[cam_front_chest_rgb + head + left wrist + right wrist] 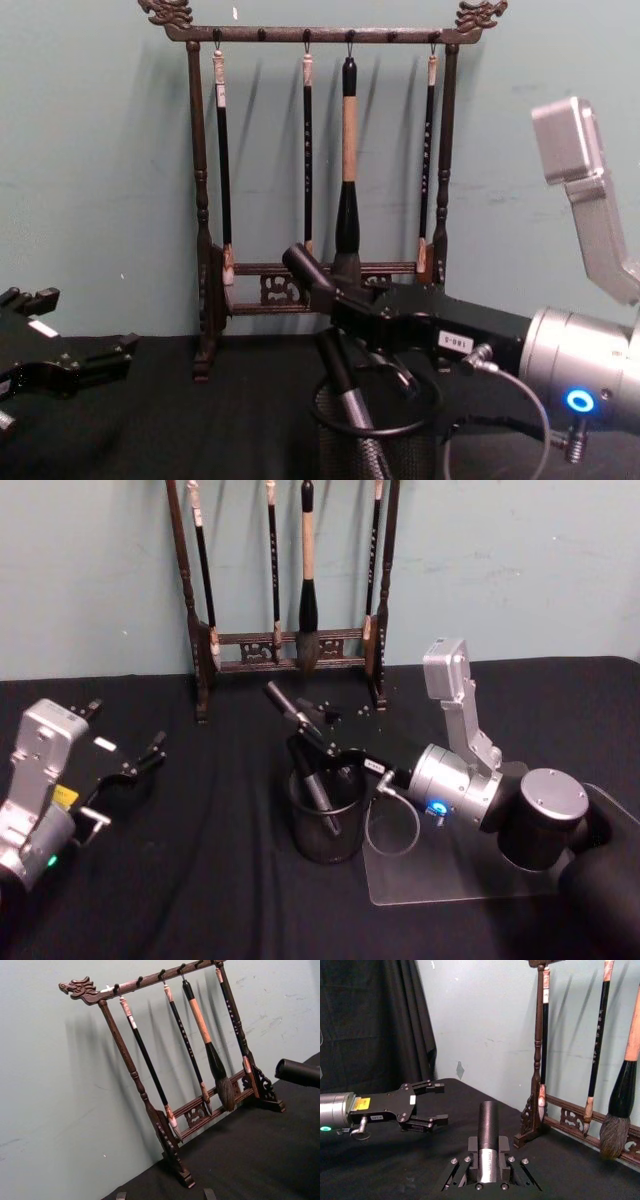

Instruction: Pick up the water-based marker from the table and place it into the pen holder.

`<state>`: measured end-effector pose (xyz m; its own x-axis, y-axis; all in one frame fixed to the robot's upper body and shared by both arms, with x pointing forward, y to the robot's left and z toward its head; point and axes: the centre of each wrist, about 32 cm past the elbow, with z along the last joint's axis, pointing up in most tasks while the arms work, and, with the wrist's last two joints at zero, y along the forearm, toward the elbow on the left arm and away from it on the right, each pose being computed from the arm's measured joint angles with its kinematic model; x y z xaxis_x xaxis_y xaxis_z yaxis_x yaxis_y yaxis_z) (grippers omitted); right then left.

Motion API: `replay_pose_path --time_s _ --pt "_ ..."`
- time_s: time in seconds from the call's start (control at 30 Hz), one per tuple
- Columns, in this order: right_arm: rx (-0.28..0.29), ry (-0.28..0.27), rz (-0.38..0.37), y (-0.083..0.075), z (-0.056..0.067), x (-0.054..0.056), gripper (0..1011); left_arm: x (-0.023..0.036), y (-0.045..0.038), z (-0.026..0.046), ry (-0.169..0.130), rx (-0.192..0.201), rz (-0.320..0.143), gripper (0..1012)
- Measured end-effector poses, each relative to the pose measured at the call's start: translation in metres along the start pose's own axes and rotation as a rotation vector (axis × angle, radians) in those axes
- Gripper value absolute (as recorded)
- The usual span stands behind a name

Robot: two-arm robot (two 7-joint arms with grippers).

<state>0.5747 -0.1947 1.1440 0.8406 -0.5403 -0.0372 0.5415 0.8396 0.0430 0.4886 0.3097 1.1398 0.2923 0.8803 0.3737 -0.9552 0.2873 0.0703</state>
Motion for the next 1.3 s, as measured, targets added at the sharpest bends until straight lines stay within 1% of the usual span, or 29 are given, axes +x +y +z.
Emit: replay_pose_path --time_s 0.4,0.5,0.53,0.57,0.63,0.67,0.7,0.8,0.83,0.9,1.03,1.07,1.17,1.2,1.27,1.3 --pt "-0.002 0.001 0.0 -0.0003 -0.0005 -0.0005 237 0.0 0.0 0.0 0.0 0.0 0.0 1001" --pt "-0.002 0.001 0.0 -0.0003 -0.0004 -0.0004 254 0.0 0.0 0.0 0.0 0.0 0.0 1001" --pt "-0.002 0.0 0.0 -0.0002 -0.0003 -0.0004 278 0.0 0.0 0.0 0.0 0.0 0.0 1001" --pt "-0.002 0.0 -0.001 -0.0002 -0.0002 -0.0003 334 0.0 0.0 0.0 0.0 0.0 0.0 1001" --pt "-0.001 0.0 -0.001 -0.0002 0.0 -0.0003 377 0.0 0.0 0.0 0.0 0.0 0.0 1001" --pt "-0.001 0.0 -0.001 -0.0002 0.0 -0.0002 438 0.0 0.0 0.0 0.0 0.0 0.0 1001" --pt "-0.001 0.0 -0.001 -0.0002 0.0 -0.0002 438 0.0 0.0 0.0 0.0 0.0 0.0 1001" --pt "-0.001 0.0 -0.001 -0.0002 0.0001 -0.0001 561 0.0 0.0 0.0 0.0 0.0 0.0 1001" --pt "-0.001 0.0 -0.001 -0.0002 0.0001 -0.0001 580 0.0 0.0 0.0 0.0 0.0 0.0 1001" --pt "-0.001 0.0 -0.001 -0.0003 0.0002 0.0 661 0.0 0.0 0.0 0.0 0.0 0.0 1001" --pt "-0.001 0.0 -0.002 -0.0003 0.0002 0.0 759 0.0 0.0 0.0 0.0 0.0 0.0 1001" --pt "0.0 0.0 -0.001 -0.0003 0.0002 -0.0001 815 0.0 0.0 0.0 0.0 0.0 0.0 1001" --pt "-0.001 0.0 -0.002 -0.0003 0.0002 0.0 866 0.0 0.0 0.0 0.0 0.0 0.0 1001" --pt "-0.001 0.0 -0.002 -0.0003 0.0002 0.0 914 0.0 0.0 0.0 0.0 0.0 0.0 1001" --pt "-0.001 0.0 -0.002 -0.0003 0.0002 0.0 959 0.0 0.0 0.0 0.0 0.0 0.0 1001" --pt "0.0 0.0 -0.002 -0.0003 0.0002 0.0 959 0.0 0.0 0.0 0.0 0.0 0.0 1001"
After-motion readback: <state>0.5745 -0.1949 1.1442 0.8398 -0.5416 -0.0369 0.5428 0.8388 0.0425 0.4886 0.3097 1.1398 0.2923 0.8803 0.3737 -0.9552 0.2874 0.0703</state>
